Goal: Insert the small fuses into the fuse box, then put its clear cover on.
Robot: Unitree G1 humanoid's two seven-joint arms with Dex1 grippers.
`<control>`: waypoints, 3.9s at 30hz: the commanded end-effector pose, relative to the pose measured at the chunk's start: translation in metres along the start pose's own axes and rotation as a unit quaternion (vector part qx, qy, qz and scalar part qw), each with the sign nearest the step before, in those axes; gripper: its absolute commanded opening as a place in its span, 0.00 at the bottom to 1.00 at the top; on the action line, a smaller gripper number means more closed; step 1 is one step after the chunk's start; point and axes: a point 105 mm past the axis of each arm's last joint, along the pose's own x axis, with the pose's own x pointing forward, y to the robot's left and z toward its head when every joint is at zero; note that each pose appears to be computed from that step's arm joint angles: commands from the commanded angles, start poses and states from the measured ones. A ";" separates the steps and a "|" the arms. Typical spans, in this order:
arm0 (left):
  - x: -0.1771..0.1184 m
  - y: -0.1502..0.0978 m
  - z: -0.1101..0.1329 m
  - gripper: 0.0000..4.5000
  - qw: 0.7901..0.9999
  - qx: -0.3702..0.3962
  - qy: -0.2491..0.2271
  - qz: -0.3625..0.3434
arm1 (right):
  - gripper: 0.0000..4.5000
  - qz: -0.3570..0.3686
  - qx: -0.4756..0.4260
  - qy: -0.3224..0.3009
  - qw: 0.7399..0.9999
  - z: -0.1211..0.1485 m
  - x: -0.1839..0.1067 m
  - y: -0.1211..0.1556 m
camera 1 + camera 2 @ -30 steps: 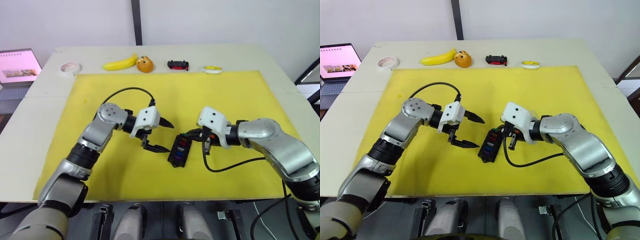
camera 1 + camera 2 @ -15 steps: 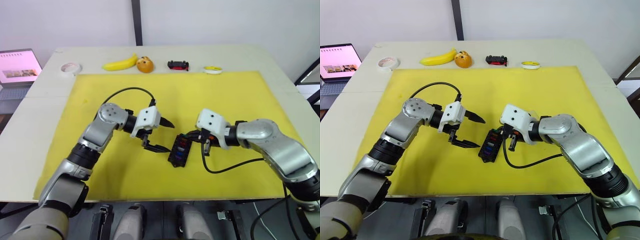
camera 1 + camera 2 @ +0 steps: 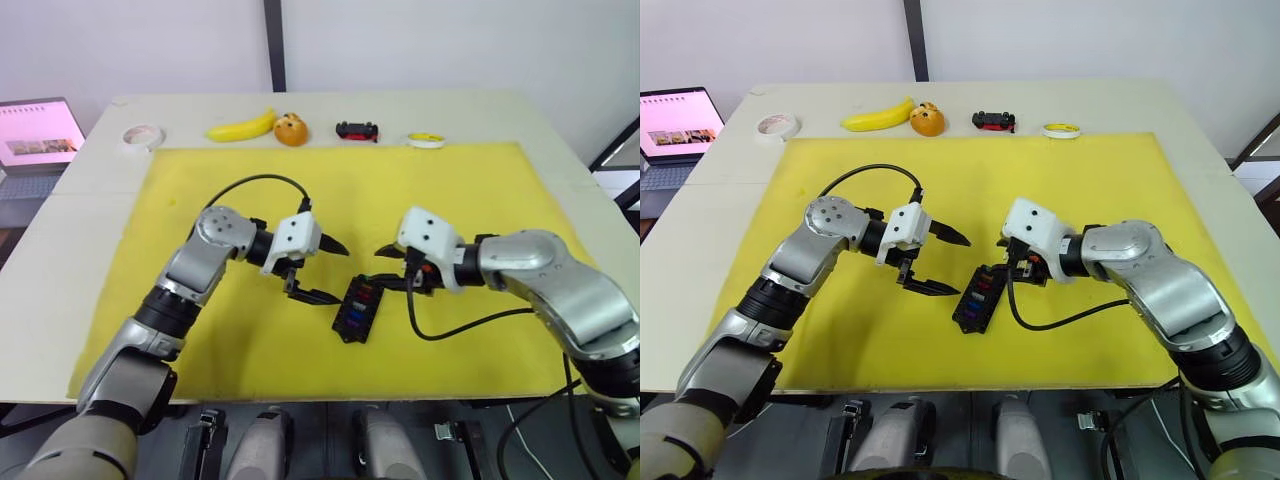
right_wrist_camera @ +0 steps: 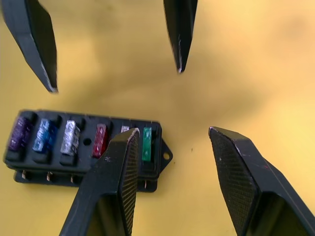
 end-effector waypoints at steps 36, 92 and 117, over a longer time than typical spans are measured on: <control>-0.004 -0.003 0.012 1.00 1.000 0.015 -0.016 0.014 | 0.02 -0.009 0.102 -0.073 0.992 -0.042 0.020 0.024; 0.012 -0.115 0.000 1.00 0.927 -0.228 -0.026 0.296 | 0.99 -0.132 0.153 -0.051 0.978 -0.050 -0.109 0.035; 0.070 -0.104 -0.014 1.00 0.900 -0.247 0.007 0.360 | 0.99 -0.138 0.169 -0.051 0.975 -0.049 -0.108 0.041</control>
